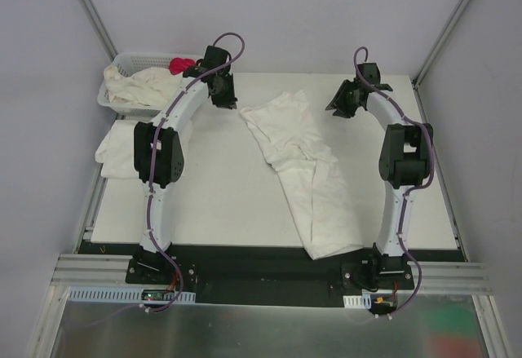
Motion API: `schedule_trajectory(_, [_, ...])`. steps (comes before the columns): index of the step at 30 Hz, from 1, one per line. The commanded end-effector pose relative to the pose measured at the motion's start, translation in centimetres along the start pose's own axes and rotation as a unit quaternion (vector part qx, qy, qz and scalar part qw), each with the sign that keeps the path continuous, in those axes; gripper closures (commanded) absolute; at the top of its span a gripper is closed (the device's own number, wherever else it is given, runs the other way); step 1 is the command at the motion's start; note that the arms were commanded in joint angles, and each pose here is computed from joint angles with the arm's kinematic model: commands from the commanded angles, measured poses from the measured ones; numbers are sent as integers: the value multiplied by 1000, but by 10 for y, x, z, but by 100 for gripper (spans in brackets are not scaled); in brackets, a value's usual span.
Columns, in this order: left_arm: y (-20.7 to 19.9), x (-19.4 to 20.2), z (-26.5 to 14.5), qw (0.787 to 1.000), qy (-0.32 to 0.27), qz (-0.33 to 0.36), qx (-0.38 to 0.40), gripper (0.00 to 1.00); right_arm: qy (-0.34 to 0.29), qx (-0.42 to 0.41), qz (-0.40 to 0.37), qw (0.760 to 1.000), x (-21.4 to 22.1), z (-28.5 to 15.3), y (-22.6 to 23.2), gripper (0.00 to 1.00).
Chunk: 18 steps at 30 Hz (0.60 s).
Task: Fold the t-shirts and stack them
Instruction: Rotate the tshirt 90 degrees
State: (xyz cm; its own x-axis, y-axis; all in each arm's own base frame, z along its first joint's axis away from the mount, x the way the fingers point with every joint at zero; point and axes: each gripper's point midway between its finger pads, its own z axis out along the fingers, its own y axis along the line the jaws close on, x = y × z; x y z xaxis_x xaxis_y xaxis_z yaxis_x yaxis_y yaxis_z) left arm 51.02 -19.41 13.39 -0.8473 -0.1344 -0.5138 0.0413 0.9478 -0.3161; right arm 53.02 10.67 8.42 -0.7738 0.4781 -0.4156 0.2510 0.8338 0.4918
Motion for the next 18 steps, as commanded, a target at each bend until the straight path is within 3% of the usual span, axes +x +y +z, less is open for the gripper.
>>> schedule_trajectory(1, [-15, -11, -31, 999, -28, 7, 18, 85, 27, 3, 1, 1000, -8, 13, 1, 60])
schedule_trajectory(6, [-15, -8, -32, 999, -27, 5, 21, 85, 24, -13, -9, 1000, -26, 23, 20, 58])
schedule_trajectory(18, [-18, -8, -37, 999, -30, 7, 27, 85, 55, -46, -28, 997, 14, 45, 48, 57])
